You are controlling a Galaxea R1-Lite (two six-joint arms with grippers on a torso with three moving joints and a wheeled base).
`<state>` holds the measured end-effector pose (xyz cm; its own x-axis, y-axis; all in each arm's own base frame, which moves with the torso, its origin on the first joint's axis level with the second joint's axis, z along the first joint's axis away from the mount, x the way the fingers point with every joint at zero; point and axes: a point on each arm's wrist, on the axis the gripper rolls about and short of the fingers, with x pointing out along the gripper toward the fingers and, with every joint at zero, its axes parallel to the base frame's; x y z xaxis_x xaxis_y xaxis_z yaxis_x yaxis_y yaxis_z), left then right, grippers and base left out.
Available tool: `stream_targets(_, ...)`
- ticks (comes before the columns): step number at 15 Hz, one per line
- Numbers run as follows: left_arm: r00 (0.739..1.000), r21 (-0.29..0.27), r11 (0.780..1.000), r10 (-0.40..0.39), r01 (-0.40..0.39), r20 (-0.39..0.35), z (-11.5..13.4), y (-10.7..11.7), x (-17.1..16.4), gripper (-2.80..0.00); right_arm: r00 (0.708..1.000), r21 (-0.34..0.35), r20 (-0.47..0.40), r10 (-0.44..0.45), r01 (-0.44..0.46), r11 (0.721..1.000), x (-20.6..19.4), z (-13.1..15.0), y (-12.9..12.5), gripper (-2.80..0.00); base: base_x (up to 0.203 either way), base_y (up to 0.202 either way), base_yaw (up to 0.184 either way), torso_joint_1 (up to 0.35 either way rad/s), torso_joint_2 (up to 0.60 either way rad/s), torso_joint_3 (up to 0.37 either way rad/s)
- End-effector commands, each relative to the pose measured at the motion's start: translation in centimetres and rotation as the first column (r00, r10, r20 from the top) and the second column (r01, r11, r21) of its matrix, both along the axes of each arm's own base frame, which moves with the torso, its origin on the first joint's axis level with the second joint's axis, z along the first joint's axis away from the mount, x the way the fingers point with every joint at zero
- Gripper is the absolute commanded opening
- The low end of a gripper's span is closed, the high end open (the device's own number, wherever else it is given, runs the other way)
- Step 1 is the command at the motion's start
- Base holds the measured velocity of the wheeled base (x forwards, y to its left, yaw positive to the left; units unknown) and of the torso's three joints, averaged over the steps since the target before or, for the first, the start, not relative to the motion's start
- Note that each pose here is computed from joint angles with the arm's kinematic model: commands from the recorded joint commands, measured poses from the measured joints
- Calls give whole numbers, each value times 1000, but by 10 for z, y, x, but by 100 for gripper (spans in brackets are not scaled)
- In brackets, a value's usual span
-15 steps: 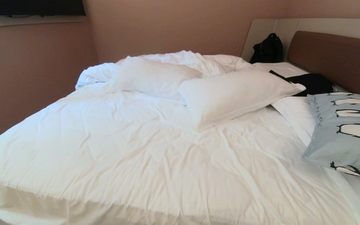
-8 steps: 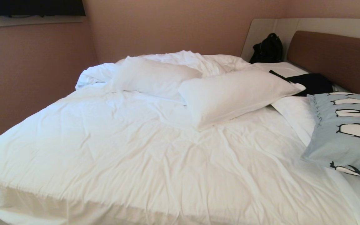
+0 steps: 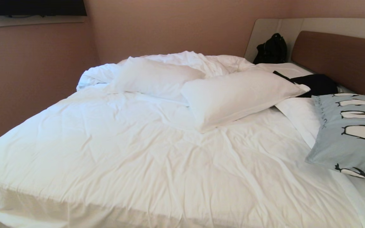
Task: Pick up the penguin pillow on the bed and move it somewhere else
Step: Place the pillow at the bedside
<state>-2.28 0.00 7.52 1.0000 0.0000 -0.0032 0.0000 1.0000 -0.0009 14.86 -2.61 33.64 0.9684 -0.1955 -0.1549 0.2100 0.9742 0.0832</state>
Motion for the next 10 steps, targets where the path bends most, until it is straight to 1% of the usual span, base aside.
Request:
stream_targets(1, 1000, -1, 1000, -2, 2, 0, 0, 0, 0, -280, 991, 11, -131, -35, 37, 999, 75, -17, -14, -280, 0, 0, 0, 0, 0, 0)
stream_targets(2, 1000, -1, 1000, -2, 2, 0, 0, 0, 0, -280, 985, 2, -157, -69, 70, 998, 93, -21, -19, -280, 0, 0, 0, 0, 0, 0)
stream_targets(4, 1000, -1, 1000, 0, 0, 0, 0, 0, 0, -280, 965, -21, -217, -149, 148, 989, 121, -35, -26, -280, 0, 0, 0, 0, 0, 0)
stream_targets(6, 1000, -1, 1000, 0, 0, 0, 0, 0, 0, -280, 943, -23, -286, -168, 168, 985, 131, -49, -28, -280, 0, 0, 0, 0, 0, 0)
stream_targets(7, 1000, -1, 1000, -1, 1, 0, 0, 0, 0, -280, 925, -20, -335, -178, 182, 983, 132, -57, -29, -280, 0, 0, 0, 0, 0, 0)
stream_targets(8, 1000, -1, 1000, -1, 1, 0, 0, 0, 0, -280, 898, -21, -384, -217, 226, 974, 133, -65, -32, -280, 0, 0, 0, 0, 0, 0)
stream_targets(9, 1000, -1, 1000, 0, 0, 0, 0, 0, 0, -280, 872, -10, -421, -248, 269, 963, 132, -72, -38, 0, 0, 0, 0, 0, 0, 0)
stream_targets(10, 1000, -1, 1000, 0, 0, 0, 0, 0, 0, -280, 843, 13, -466, -266, 308, 951, 130, -82, -44, 0, 0, 0, 0, 0, 0, 0)
